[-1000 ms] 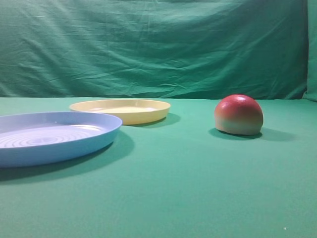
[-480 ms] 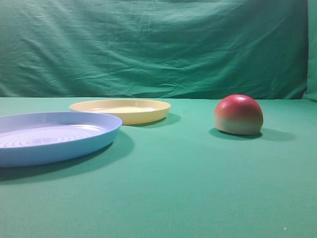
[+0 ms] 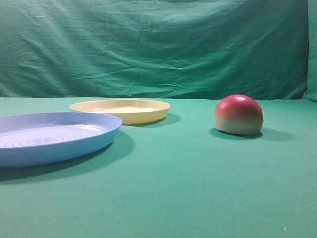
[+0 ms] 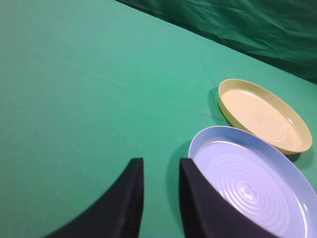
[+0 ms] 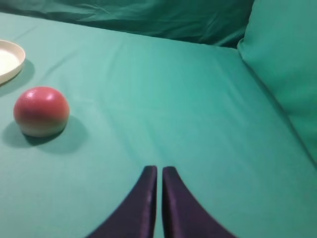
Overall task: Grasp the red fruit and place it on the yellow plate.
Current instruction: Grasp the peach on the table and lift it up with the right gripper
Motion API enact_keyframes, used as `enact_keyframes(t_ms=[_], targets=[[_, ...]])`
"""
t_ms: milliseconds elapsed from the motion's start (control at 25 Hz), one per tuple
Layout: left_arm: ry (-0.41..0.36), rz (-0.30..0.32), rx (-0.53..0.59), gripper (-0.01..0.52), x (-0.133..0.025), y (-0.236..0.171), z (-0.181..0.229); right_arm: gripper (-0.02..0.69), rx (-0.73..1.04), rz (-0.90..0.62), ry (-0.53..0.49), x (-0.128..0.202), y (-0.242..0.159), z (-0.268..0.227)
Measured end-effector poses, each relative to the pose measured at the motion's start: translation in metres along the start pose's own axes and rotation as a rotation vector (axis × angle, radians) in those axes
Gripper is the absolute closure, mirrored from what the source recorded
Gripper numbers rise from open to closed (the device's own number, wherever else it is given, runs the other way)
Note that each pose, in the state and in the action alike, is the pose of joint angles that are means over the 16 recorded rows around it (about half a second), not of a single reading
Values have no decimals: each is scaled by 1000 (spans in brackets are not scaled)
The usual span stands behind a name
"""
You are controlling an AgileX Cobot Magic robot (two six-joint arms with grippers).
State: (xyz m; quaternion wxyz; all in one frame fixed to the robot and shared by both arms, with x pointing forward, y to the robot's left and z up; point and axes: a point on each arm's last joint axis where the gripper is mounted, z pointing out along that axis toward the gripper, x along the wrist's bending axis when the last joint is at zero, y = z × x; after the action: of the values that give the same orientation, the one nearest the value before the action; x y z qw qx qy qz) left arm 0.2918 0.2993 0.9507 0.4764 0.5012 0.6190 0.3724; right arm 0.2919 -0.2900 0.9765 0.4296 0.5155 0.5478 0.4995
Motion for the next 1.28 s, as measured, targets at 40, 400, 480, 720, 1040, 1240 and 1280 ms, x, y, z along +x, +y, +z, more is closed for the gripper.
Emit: enact_keyframes(t_ms=[40,400,480,720,1040,1240,1280], targets=[[0,0,0,357,0,0,0,665,-6,6,8,1,5,-1],[0,0,0,357,0,0,0,665,180,-13,114,11,46,3],[0,0,0,357,0,0,0,665,259,-22,136,13,53,10],[0,0,0,357,0,0,0,665,537,-8,190,17,58,39],[0,0,0,357,0,0,0,665,755,-24,252,19,57,74],[0,0,0,357,0,0,0,665,786,-81,307,25,66,96],[0,0,0,357,0,0,0,665,787,-100,319,27,69,101]])
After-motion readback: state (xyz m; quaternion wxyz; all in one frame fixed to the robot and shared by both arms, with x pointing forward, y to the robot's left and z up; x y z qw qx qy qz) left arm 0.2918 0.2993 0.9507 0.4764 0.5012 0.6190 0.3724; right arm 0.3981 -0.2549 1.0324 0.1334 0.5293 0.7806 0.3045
